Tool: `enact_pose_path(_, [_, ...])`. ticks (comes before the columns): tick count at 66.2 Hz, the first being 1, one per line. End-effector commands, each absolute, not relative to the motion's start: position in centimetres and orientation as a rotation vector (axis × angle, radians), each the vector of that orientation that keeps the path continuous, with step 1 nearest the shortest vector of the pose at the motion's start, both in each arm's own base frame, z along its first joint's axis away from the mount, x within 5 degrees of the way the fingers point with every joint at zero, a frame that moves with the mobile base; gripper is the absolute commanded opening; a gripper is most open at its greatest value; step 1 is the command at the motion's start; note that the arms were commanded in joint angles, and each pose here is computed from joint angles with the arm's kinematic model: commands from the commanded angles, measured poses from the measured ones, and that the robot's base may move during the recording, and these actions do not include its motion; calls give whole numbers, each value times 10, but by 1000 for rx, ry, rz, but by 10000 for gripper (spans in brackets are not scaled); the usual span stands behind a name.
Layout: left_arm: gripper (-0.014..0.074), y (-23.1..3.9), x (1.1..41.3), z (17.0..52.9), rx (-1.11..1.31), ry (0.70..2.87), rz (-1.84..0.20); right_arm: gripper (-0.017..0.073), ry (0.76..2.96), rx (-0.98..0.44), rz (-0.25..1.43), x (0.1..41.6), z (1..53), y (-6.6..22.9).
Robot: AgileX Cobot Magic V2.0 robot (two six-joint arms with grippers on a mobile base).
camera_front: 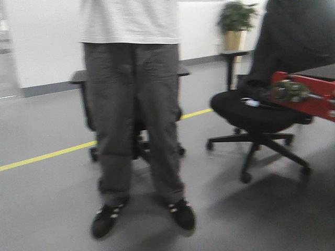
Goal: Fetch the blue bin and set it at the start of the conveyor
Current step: 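Hold the bin while the base approaches the red-framed conveyor belt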
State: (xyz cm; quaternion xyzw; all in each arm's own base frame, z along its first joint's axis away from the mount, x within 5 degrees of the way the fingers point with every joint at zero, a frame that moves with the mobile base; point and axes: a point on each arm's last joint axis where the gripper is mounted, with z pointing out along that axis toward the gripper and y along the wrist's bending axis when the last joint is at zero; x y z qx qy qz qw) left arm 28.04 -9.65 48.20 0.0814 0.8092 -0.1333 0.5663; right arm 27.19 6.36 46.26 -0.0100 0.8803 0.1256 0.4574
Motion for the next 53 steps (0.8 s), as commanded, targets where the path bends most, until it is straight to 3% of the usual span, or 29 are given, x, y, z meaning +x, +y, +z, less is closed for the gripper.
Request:
enact_pose_path(1, [-111,-96,273,497,176,1807,-351,-151,2120,-48,269,270,470,59])
enact_pose_path(53, [-111,-96,273,497,176,1807,-351,-151,2120,-48,271,270,470,59])
